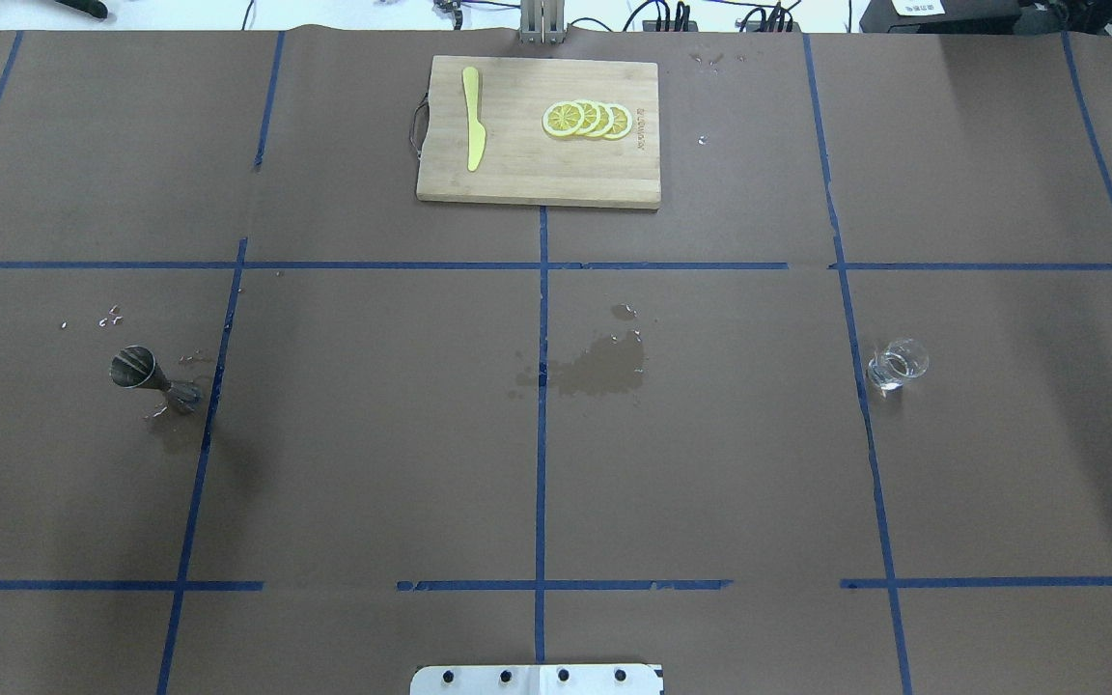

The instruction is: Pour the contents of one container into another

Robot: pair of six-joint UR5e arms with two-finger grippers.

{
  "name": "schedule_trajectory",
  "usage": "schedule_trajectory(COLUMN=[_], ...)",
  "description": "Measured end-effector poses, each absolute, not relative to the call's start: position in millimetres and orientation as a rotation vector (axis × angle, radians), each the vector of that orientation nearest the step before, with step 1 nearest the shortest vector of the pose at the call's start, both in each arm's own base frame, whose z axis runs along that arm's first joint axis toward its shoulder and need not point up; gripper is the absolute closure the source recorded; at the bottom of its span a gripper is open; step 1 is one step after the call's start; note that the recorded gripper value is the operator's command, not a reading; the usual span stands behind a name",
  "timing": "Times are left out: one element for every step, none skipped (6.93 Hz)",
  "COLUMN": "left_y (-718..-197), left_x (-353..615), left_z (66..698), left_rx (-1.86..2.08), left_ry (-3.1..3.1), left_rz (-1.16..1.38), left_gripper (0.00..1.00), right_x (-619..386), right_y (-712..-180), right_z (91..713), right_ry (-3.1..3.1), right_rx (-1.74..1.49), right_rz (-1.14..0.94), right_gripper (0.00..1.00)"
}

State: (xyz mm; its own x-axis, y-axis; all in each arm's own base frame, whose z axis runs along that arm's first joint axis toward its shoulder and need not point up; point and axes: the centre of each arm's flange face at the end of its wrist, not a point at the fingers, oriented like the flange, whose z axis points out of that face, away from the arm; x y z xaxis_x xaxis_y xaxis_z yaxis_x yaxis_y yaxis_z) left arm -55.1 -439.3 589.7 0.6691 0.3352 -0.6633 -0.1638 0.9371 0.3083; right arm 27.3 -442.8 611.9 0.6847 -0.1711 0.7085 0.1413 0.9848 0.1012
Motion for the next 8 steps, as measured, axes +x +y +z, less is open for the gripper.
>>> schedule_trajectory(left_y=[-439.7,-439.9,-440.1,-440.3,-440.7,-441.1,-441.5,-441.8], left_x=[-54.4,-54.0,-53.6,-53.1,-52.7,-52.3,-51.5,-50.8], left_z=[587.0,584.5,583.6,582.8,582.1,581.5,581.0,580.8], left_rx=[0.24,0.247,0.25,0.253,0.256,0.256,0.257,0.257], left_ry=[0.791,0.791,0.791,0.791,0.791,0.792,0.792,0.792], left_rz=[0.289,0.293,0.294,0.298,0.301,0.3,0.301,0.303], left_gripper=[0.0,0.0,0.0,0.0,0.0,0.0,0.0,0.0], right_x=[27.3,27.6,27.9,28.0,28.0,27.8,27.4,27.2], right_y=[-441.8,-438.1,-434.4,-432.9,-432.5,-432.8,-433.6,-434.4], right_z=[613.7,618.8,625.1,628.1,628.7,627.7,626.7,625.8], right_ry=[-0.798,-0.798,-0.798,-0.798,-0.798,-0.799,-0.799,-0.799], right_rx=[0.05,0.075,0.097,0.109,0.114,0.118,0.121,0.123], right_rz=[-0.18,-0.19,-0.199,-0.203,-0.204,-0.206,-0.207,-0.209], right_gripper=[0.0,0.0,0.0,0.0,0.0,0.0,0.0,0.0])
